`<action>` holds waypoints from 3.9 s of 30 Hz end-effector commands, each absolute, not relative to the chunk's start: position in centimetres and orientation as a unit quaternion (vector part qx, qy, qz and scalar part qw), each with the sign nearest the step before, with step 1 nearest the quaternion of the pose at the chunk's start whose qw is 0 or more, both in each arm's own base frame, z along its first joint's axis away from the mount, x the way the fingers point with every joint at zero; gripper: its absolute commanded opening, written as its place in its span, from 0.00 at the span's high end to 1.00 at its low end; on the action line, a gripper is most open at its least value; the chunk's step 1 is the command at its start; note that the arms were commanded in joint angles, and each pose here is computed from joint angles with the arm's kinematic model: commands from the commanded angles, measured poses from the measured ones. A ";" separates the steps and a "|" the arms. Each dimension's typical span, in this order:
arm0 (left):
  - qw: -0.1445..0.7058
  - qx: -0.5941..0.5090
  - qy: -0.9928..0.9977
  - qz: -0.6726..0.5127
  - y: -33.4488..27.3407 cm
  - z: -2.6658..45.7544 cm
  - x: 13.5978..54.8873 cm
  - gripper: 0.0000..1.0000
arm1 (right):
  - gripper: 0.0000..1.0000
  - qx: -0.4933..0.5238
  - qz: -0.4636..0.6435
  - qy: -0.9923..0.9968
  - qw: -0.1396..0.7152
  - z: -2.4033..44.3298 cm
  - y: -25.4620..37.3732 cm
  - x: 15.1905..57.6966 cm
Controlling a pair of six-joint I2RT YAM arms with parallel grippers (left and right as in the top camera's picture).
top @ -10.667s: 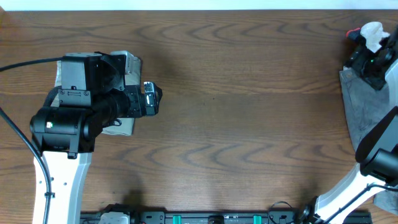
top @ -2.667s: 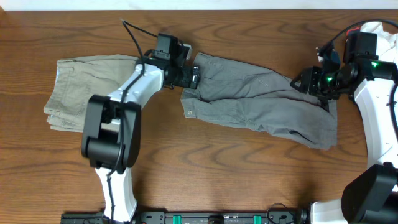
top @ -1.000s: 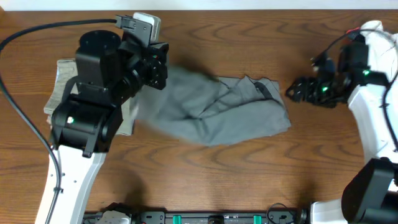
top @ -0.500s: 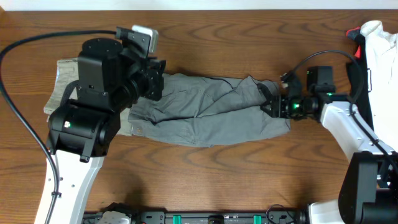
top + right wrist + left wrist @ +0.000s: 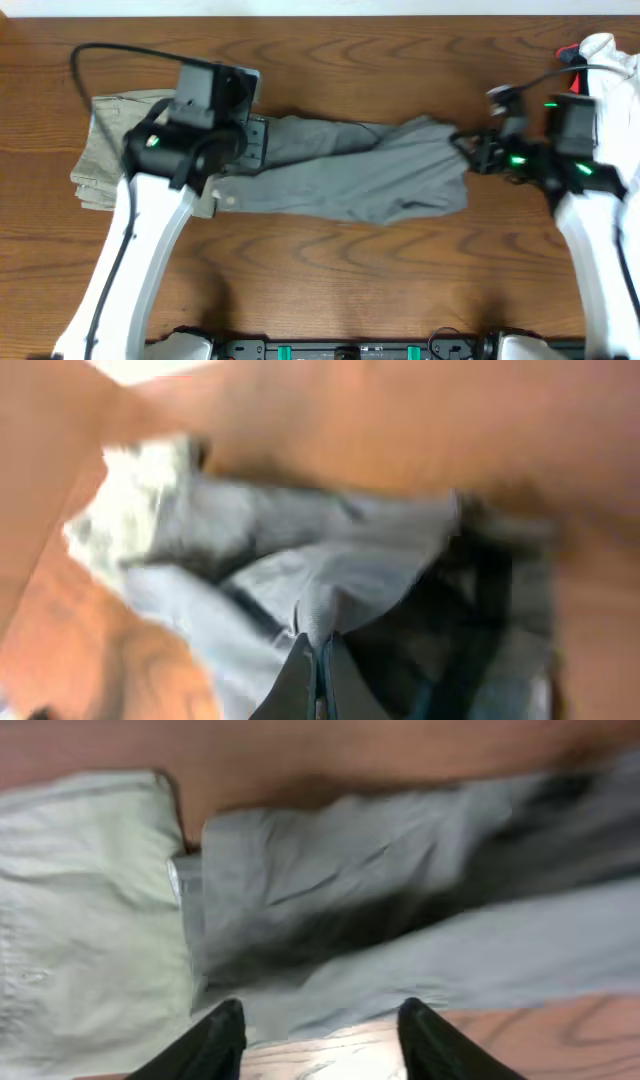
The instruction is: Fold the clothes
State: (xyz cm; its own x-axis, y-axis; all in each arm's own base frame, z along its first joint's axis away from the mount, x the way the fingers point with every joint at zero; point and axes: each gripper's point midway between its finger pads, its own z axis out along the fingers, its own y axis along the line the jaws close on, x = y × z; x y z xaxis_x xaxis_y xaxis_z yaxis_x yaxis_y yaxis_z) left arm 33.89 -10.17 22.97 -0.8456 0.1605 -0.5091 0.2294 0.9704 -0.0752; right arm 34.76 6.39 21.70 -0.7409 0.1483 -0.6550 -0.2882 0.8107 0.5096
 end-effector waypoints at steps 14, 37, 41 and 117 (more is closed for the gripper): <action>0.142 0.090 0.983 -0.068 -11.5 13.8 36.9 0.39 | 0.78 0.064 0.133 0.924 0.352 22.8 0.5 28.8; 0.201 0.110 0.970 -0.087 -14.5 2.8 46.6 0.31 | 0.28 0.142 0.094 0.939 0.300 19.7 -1.8 29.6; 0.199 0.113 0.969 -0.097 -14.9 2.2 46.7 0.53 | 0.28 0.142 0.094 0.938 0.301 19.7 -1.8 29.6; 0.639 0.103 0.739 -0.188 -9.3 51.8 23.8 0.94 | 0.99 0.162 0.123 0.763 0.613 38.7 -2.1 25.8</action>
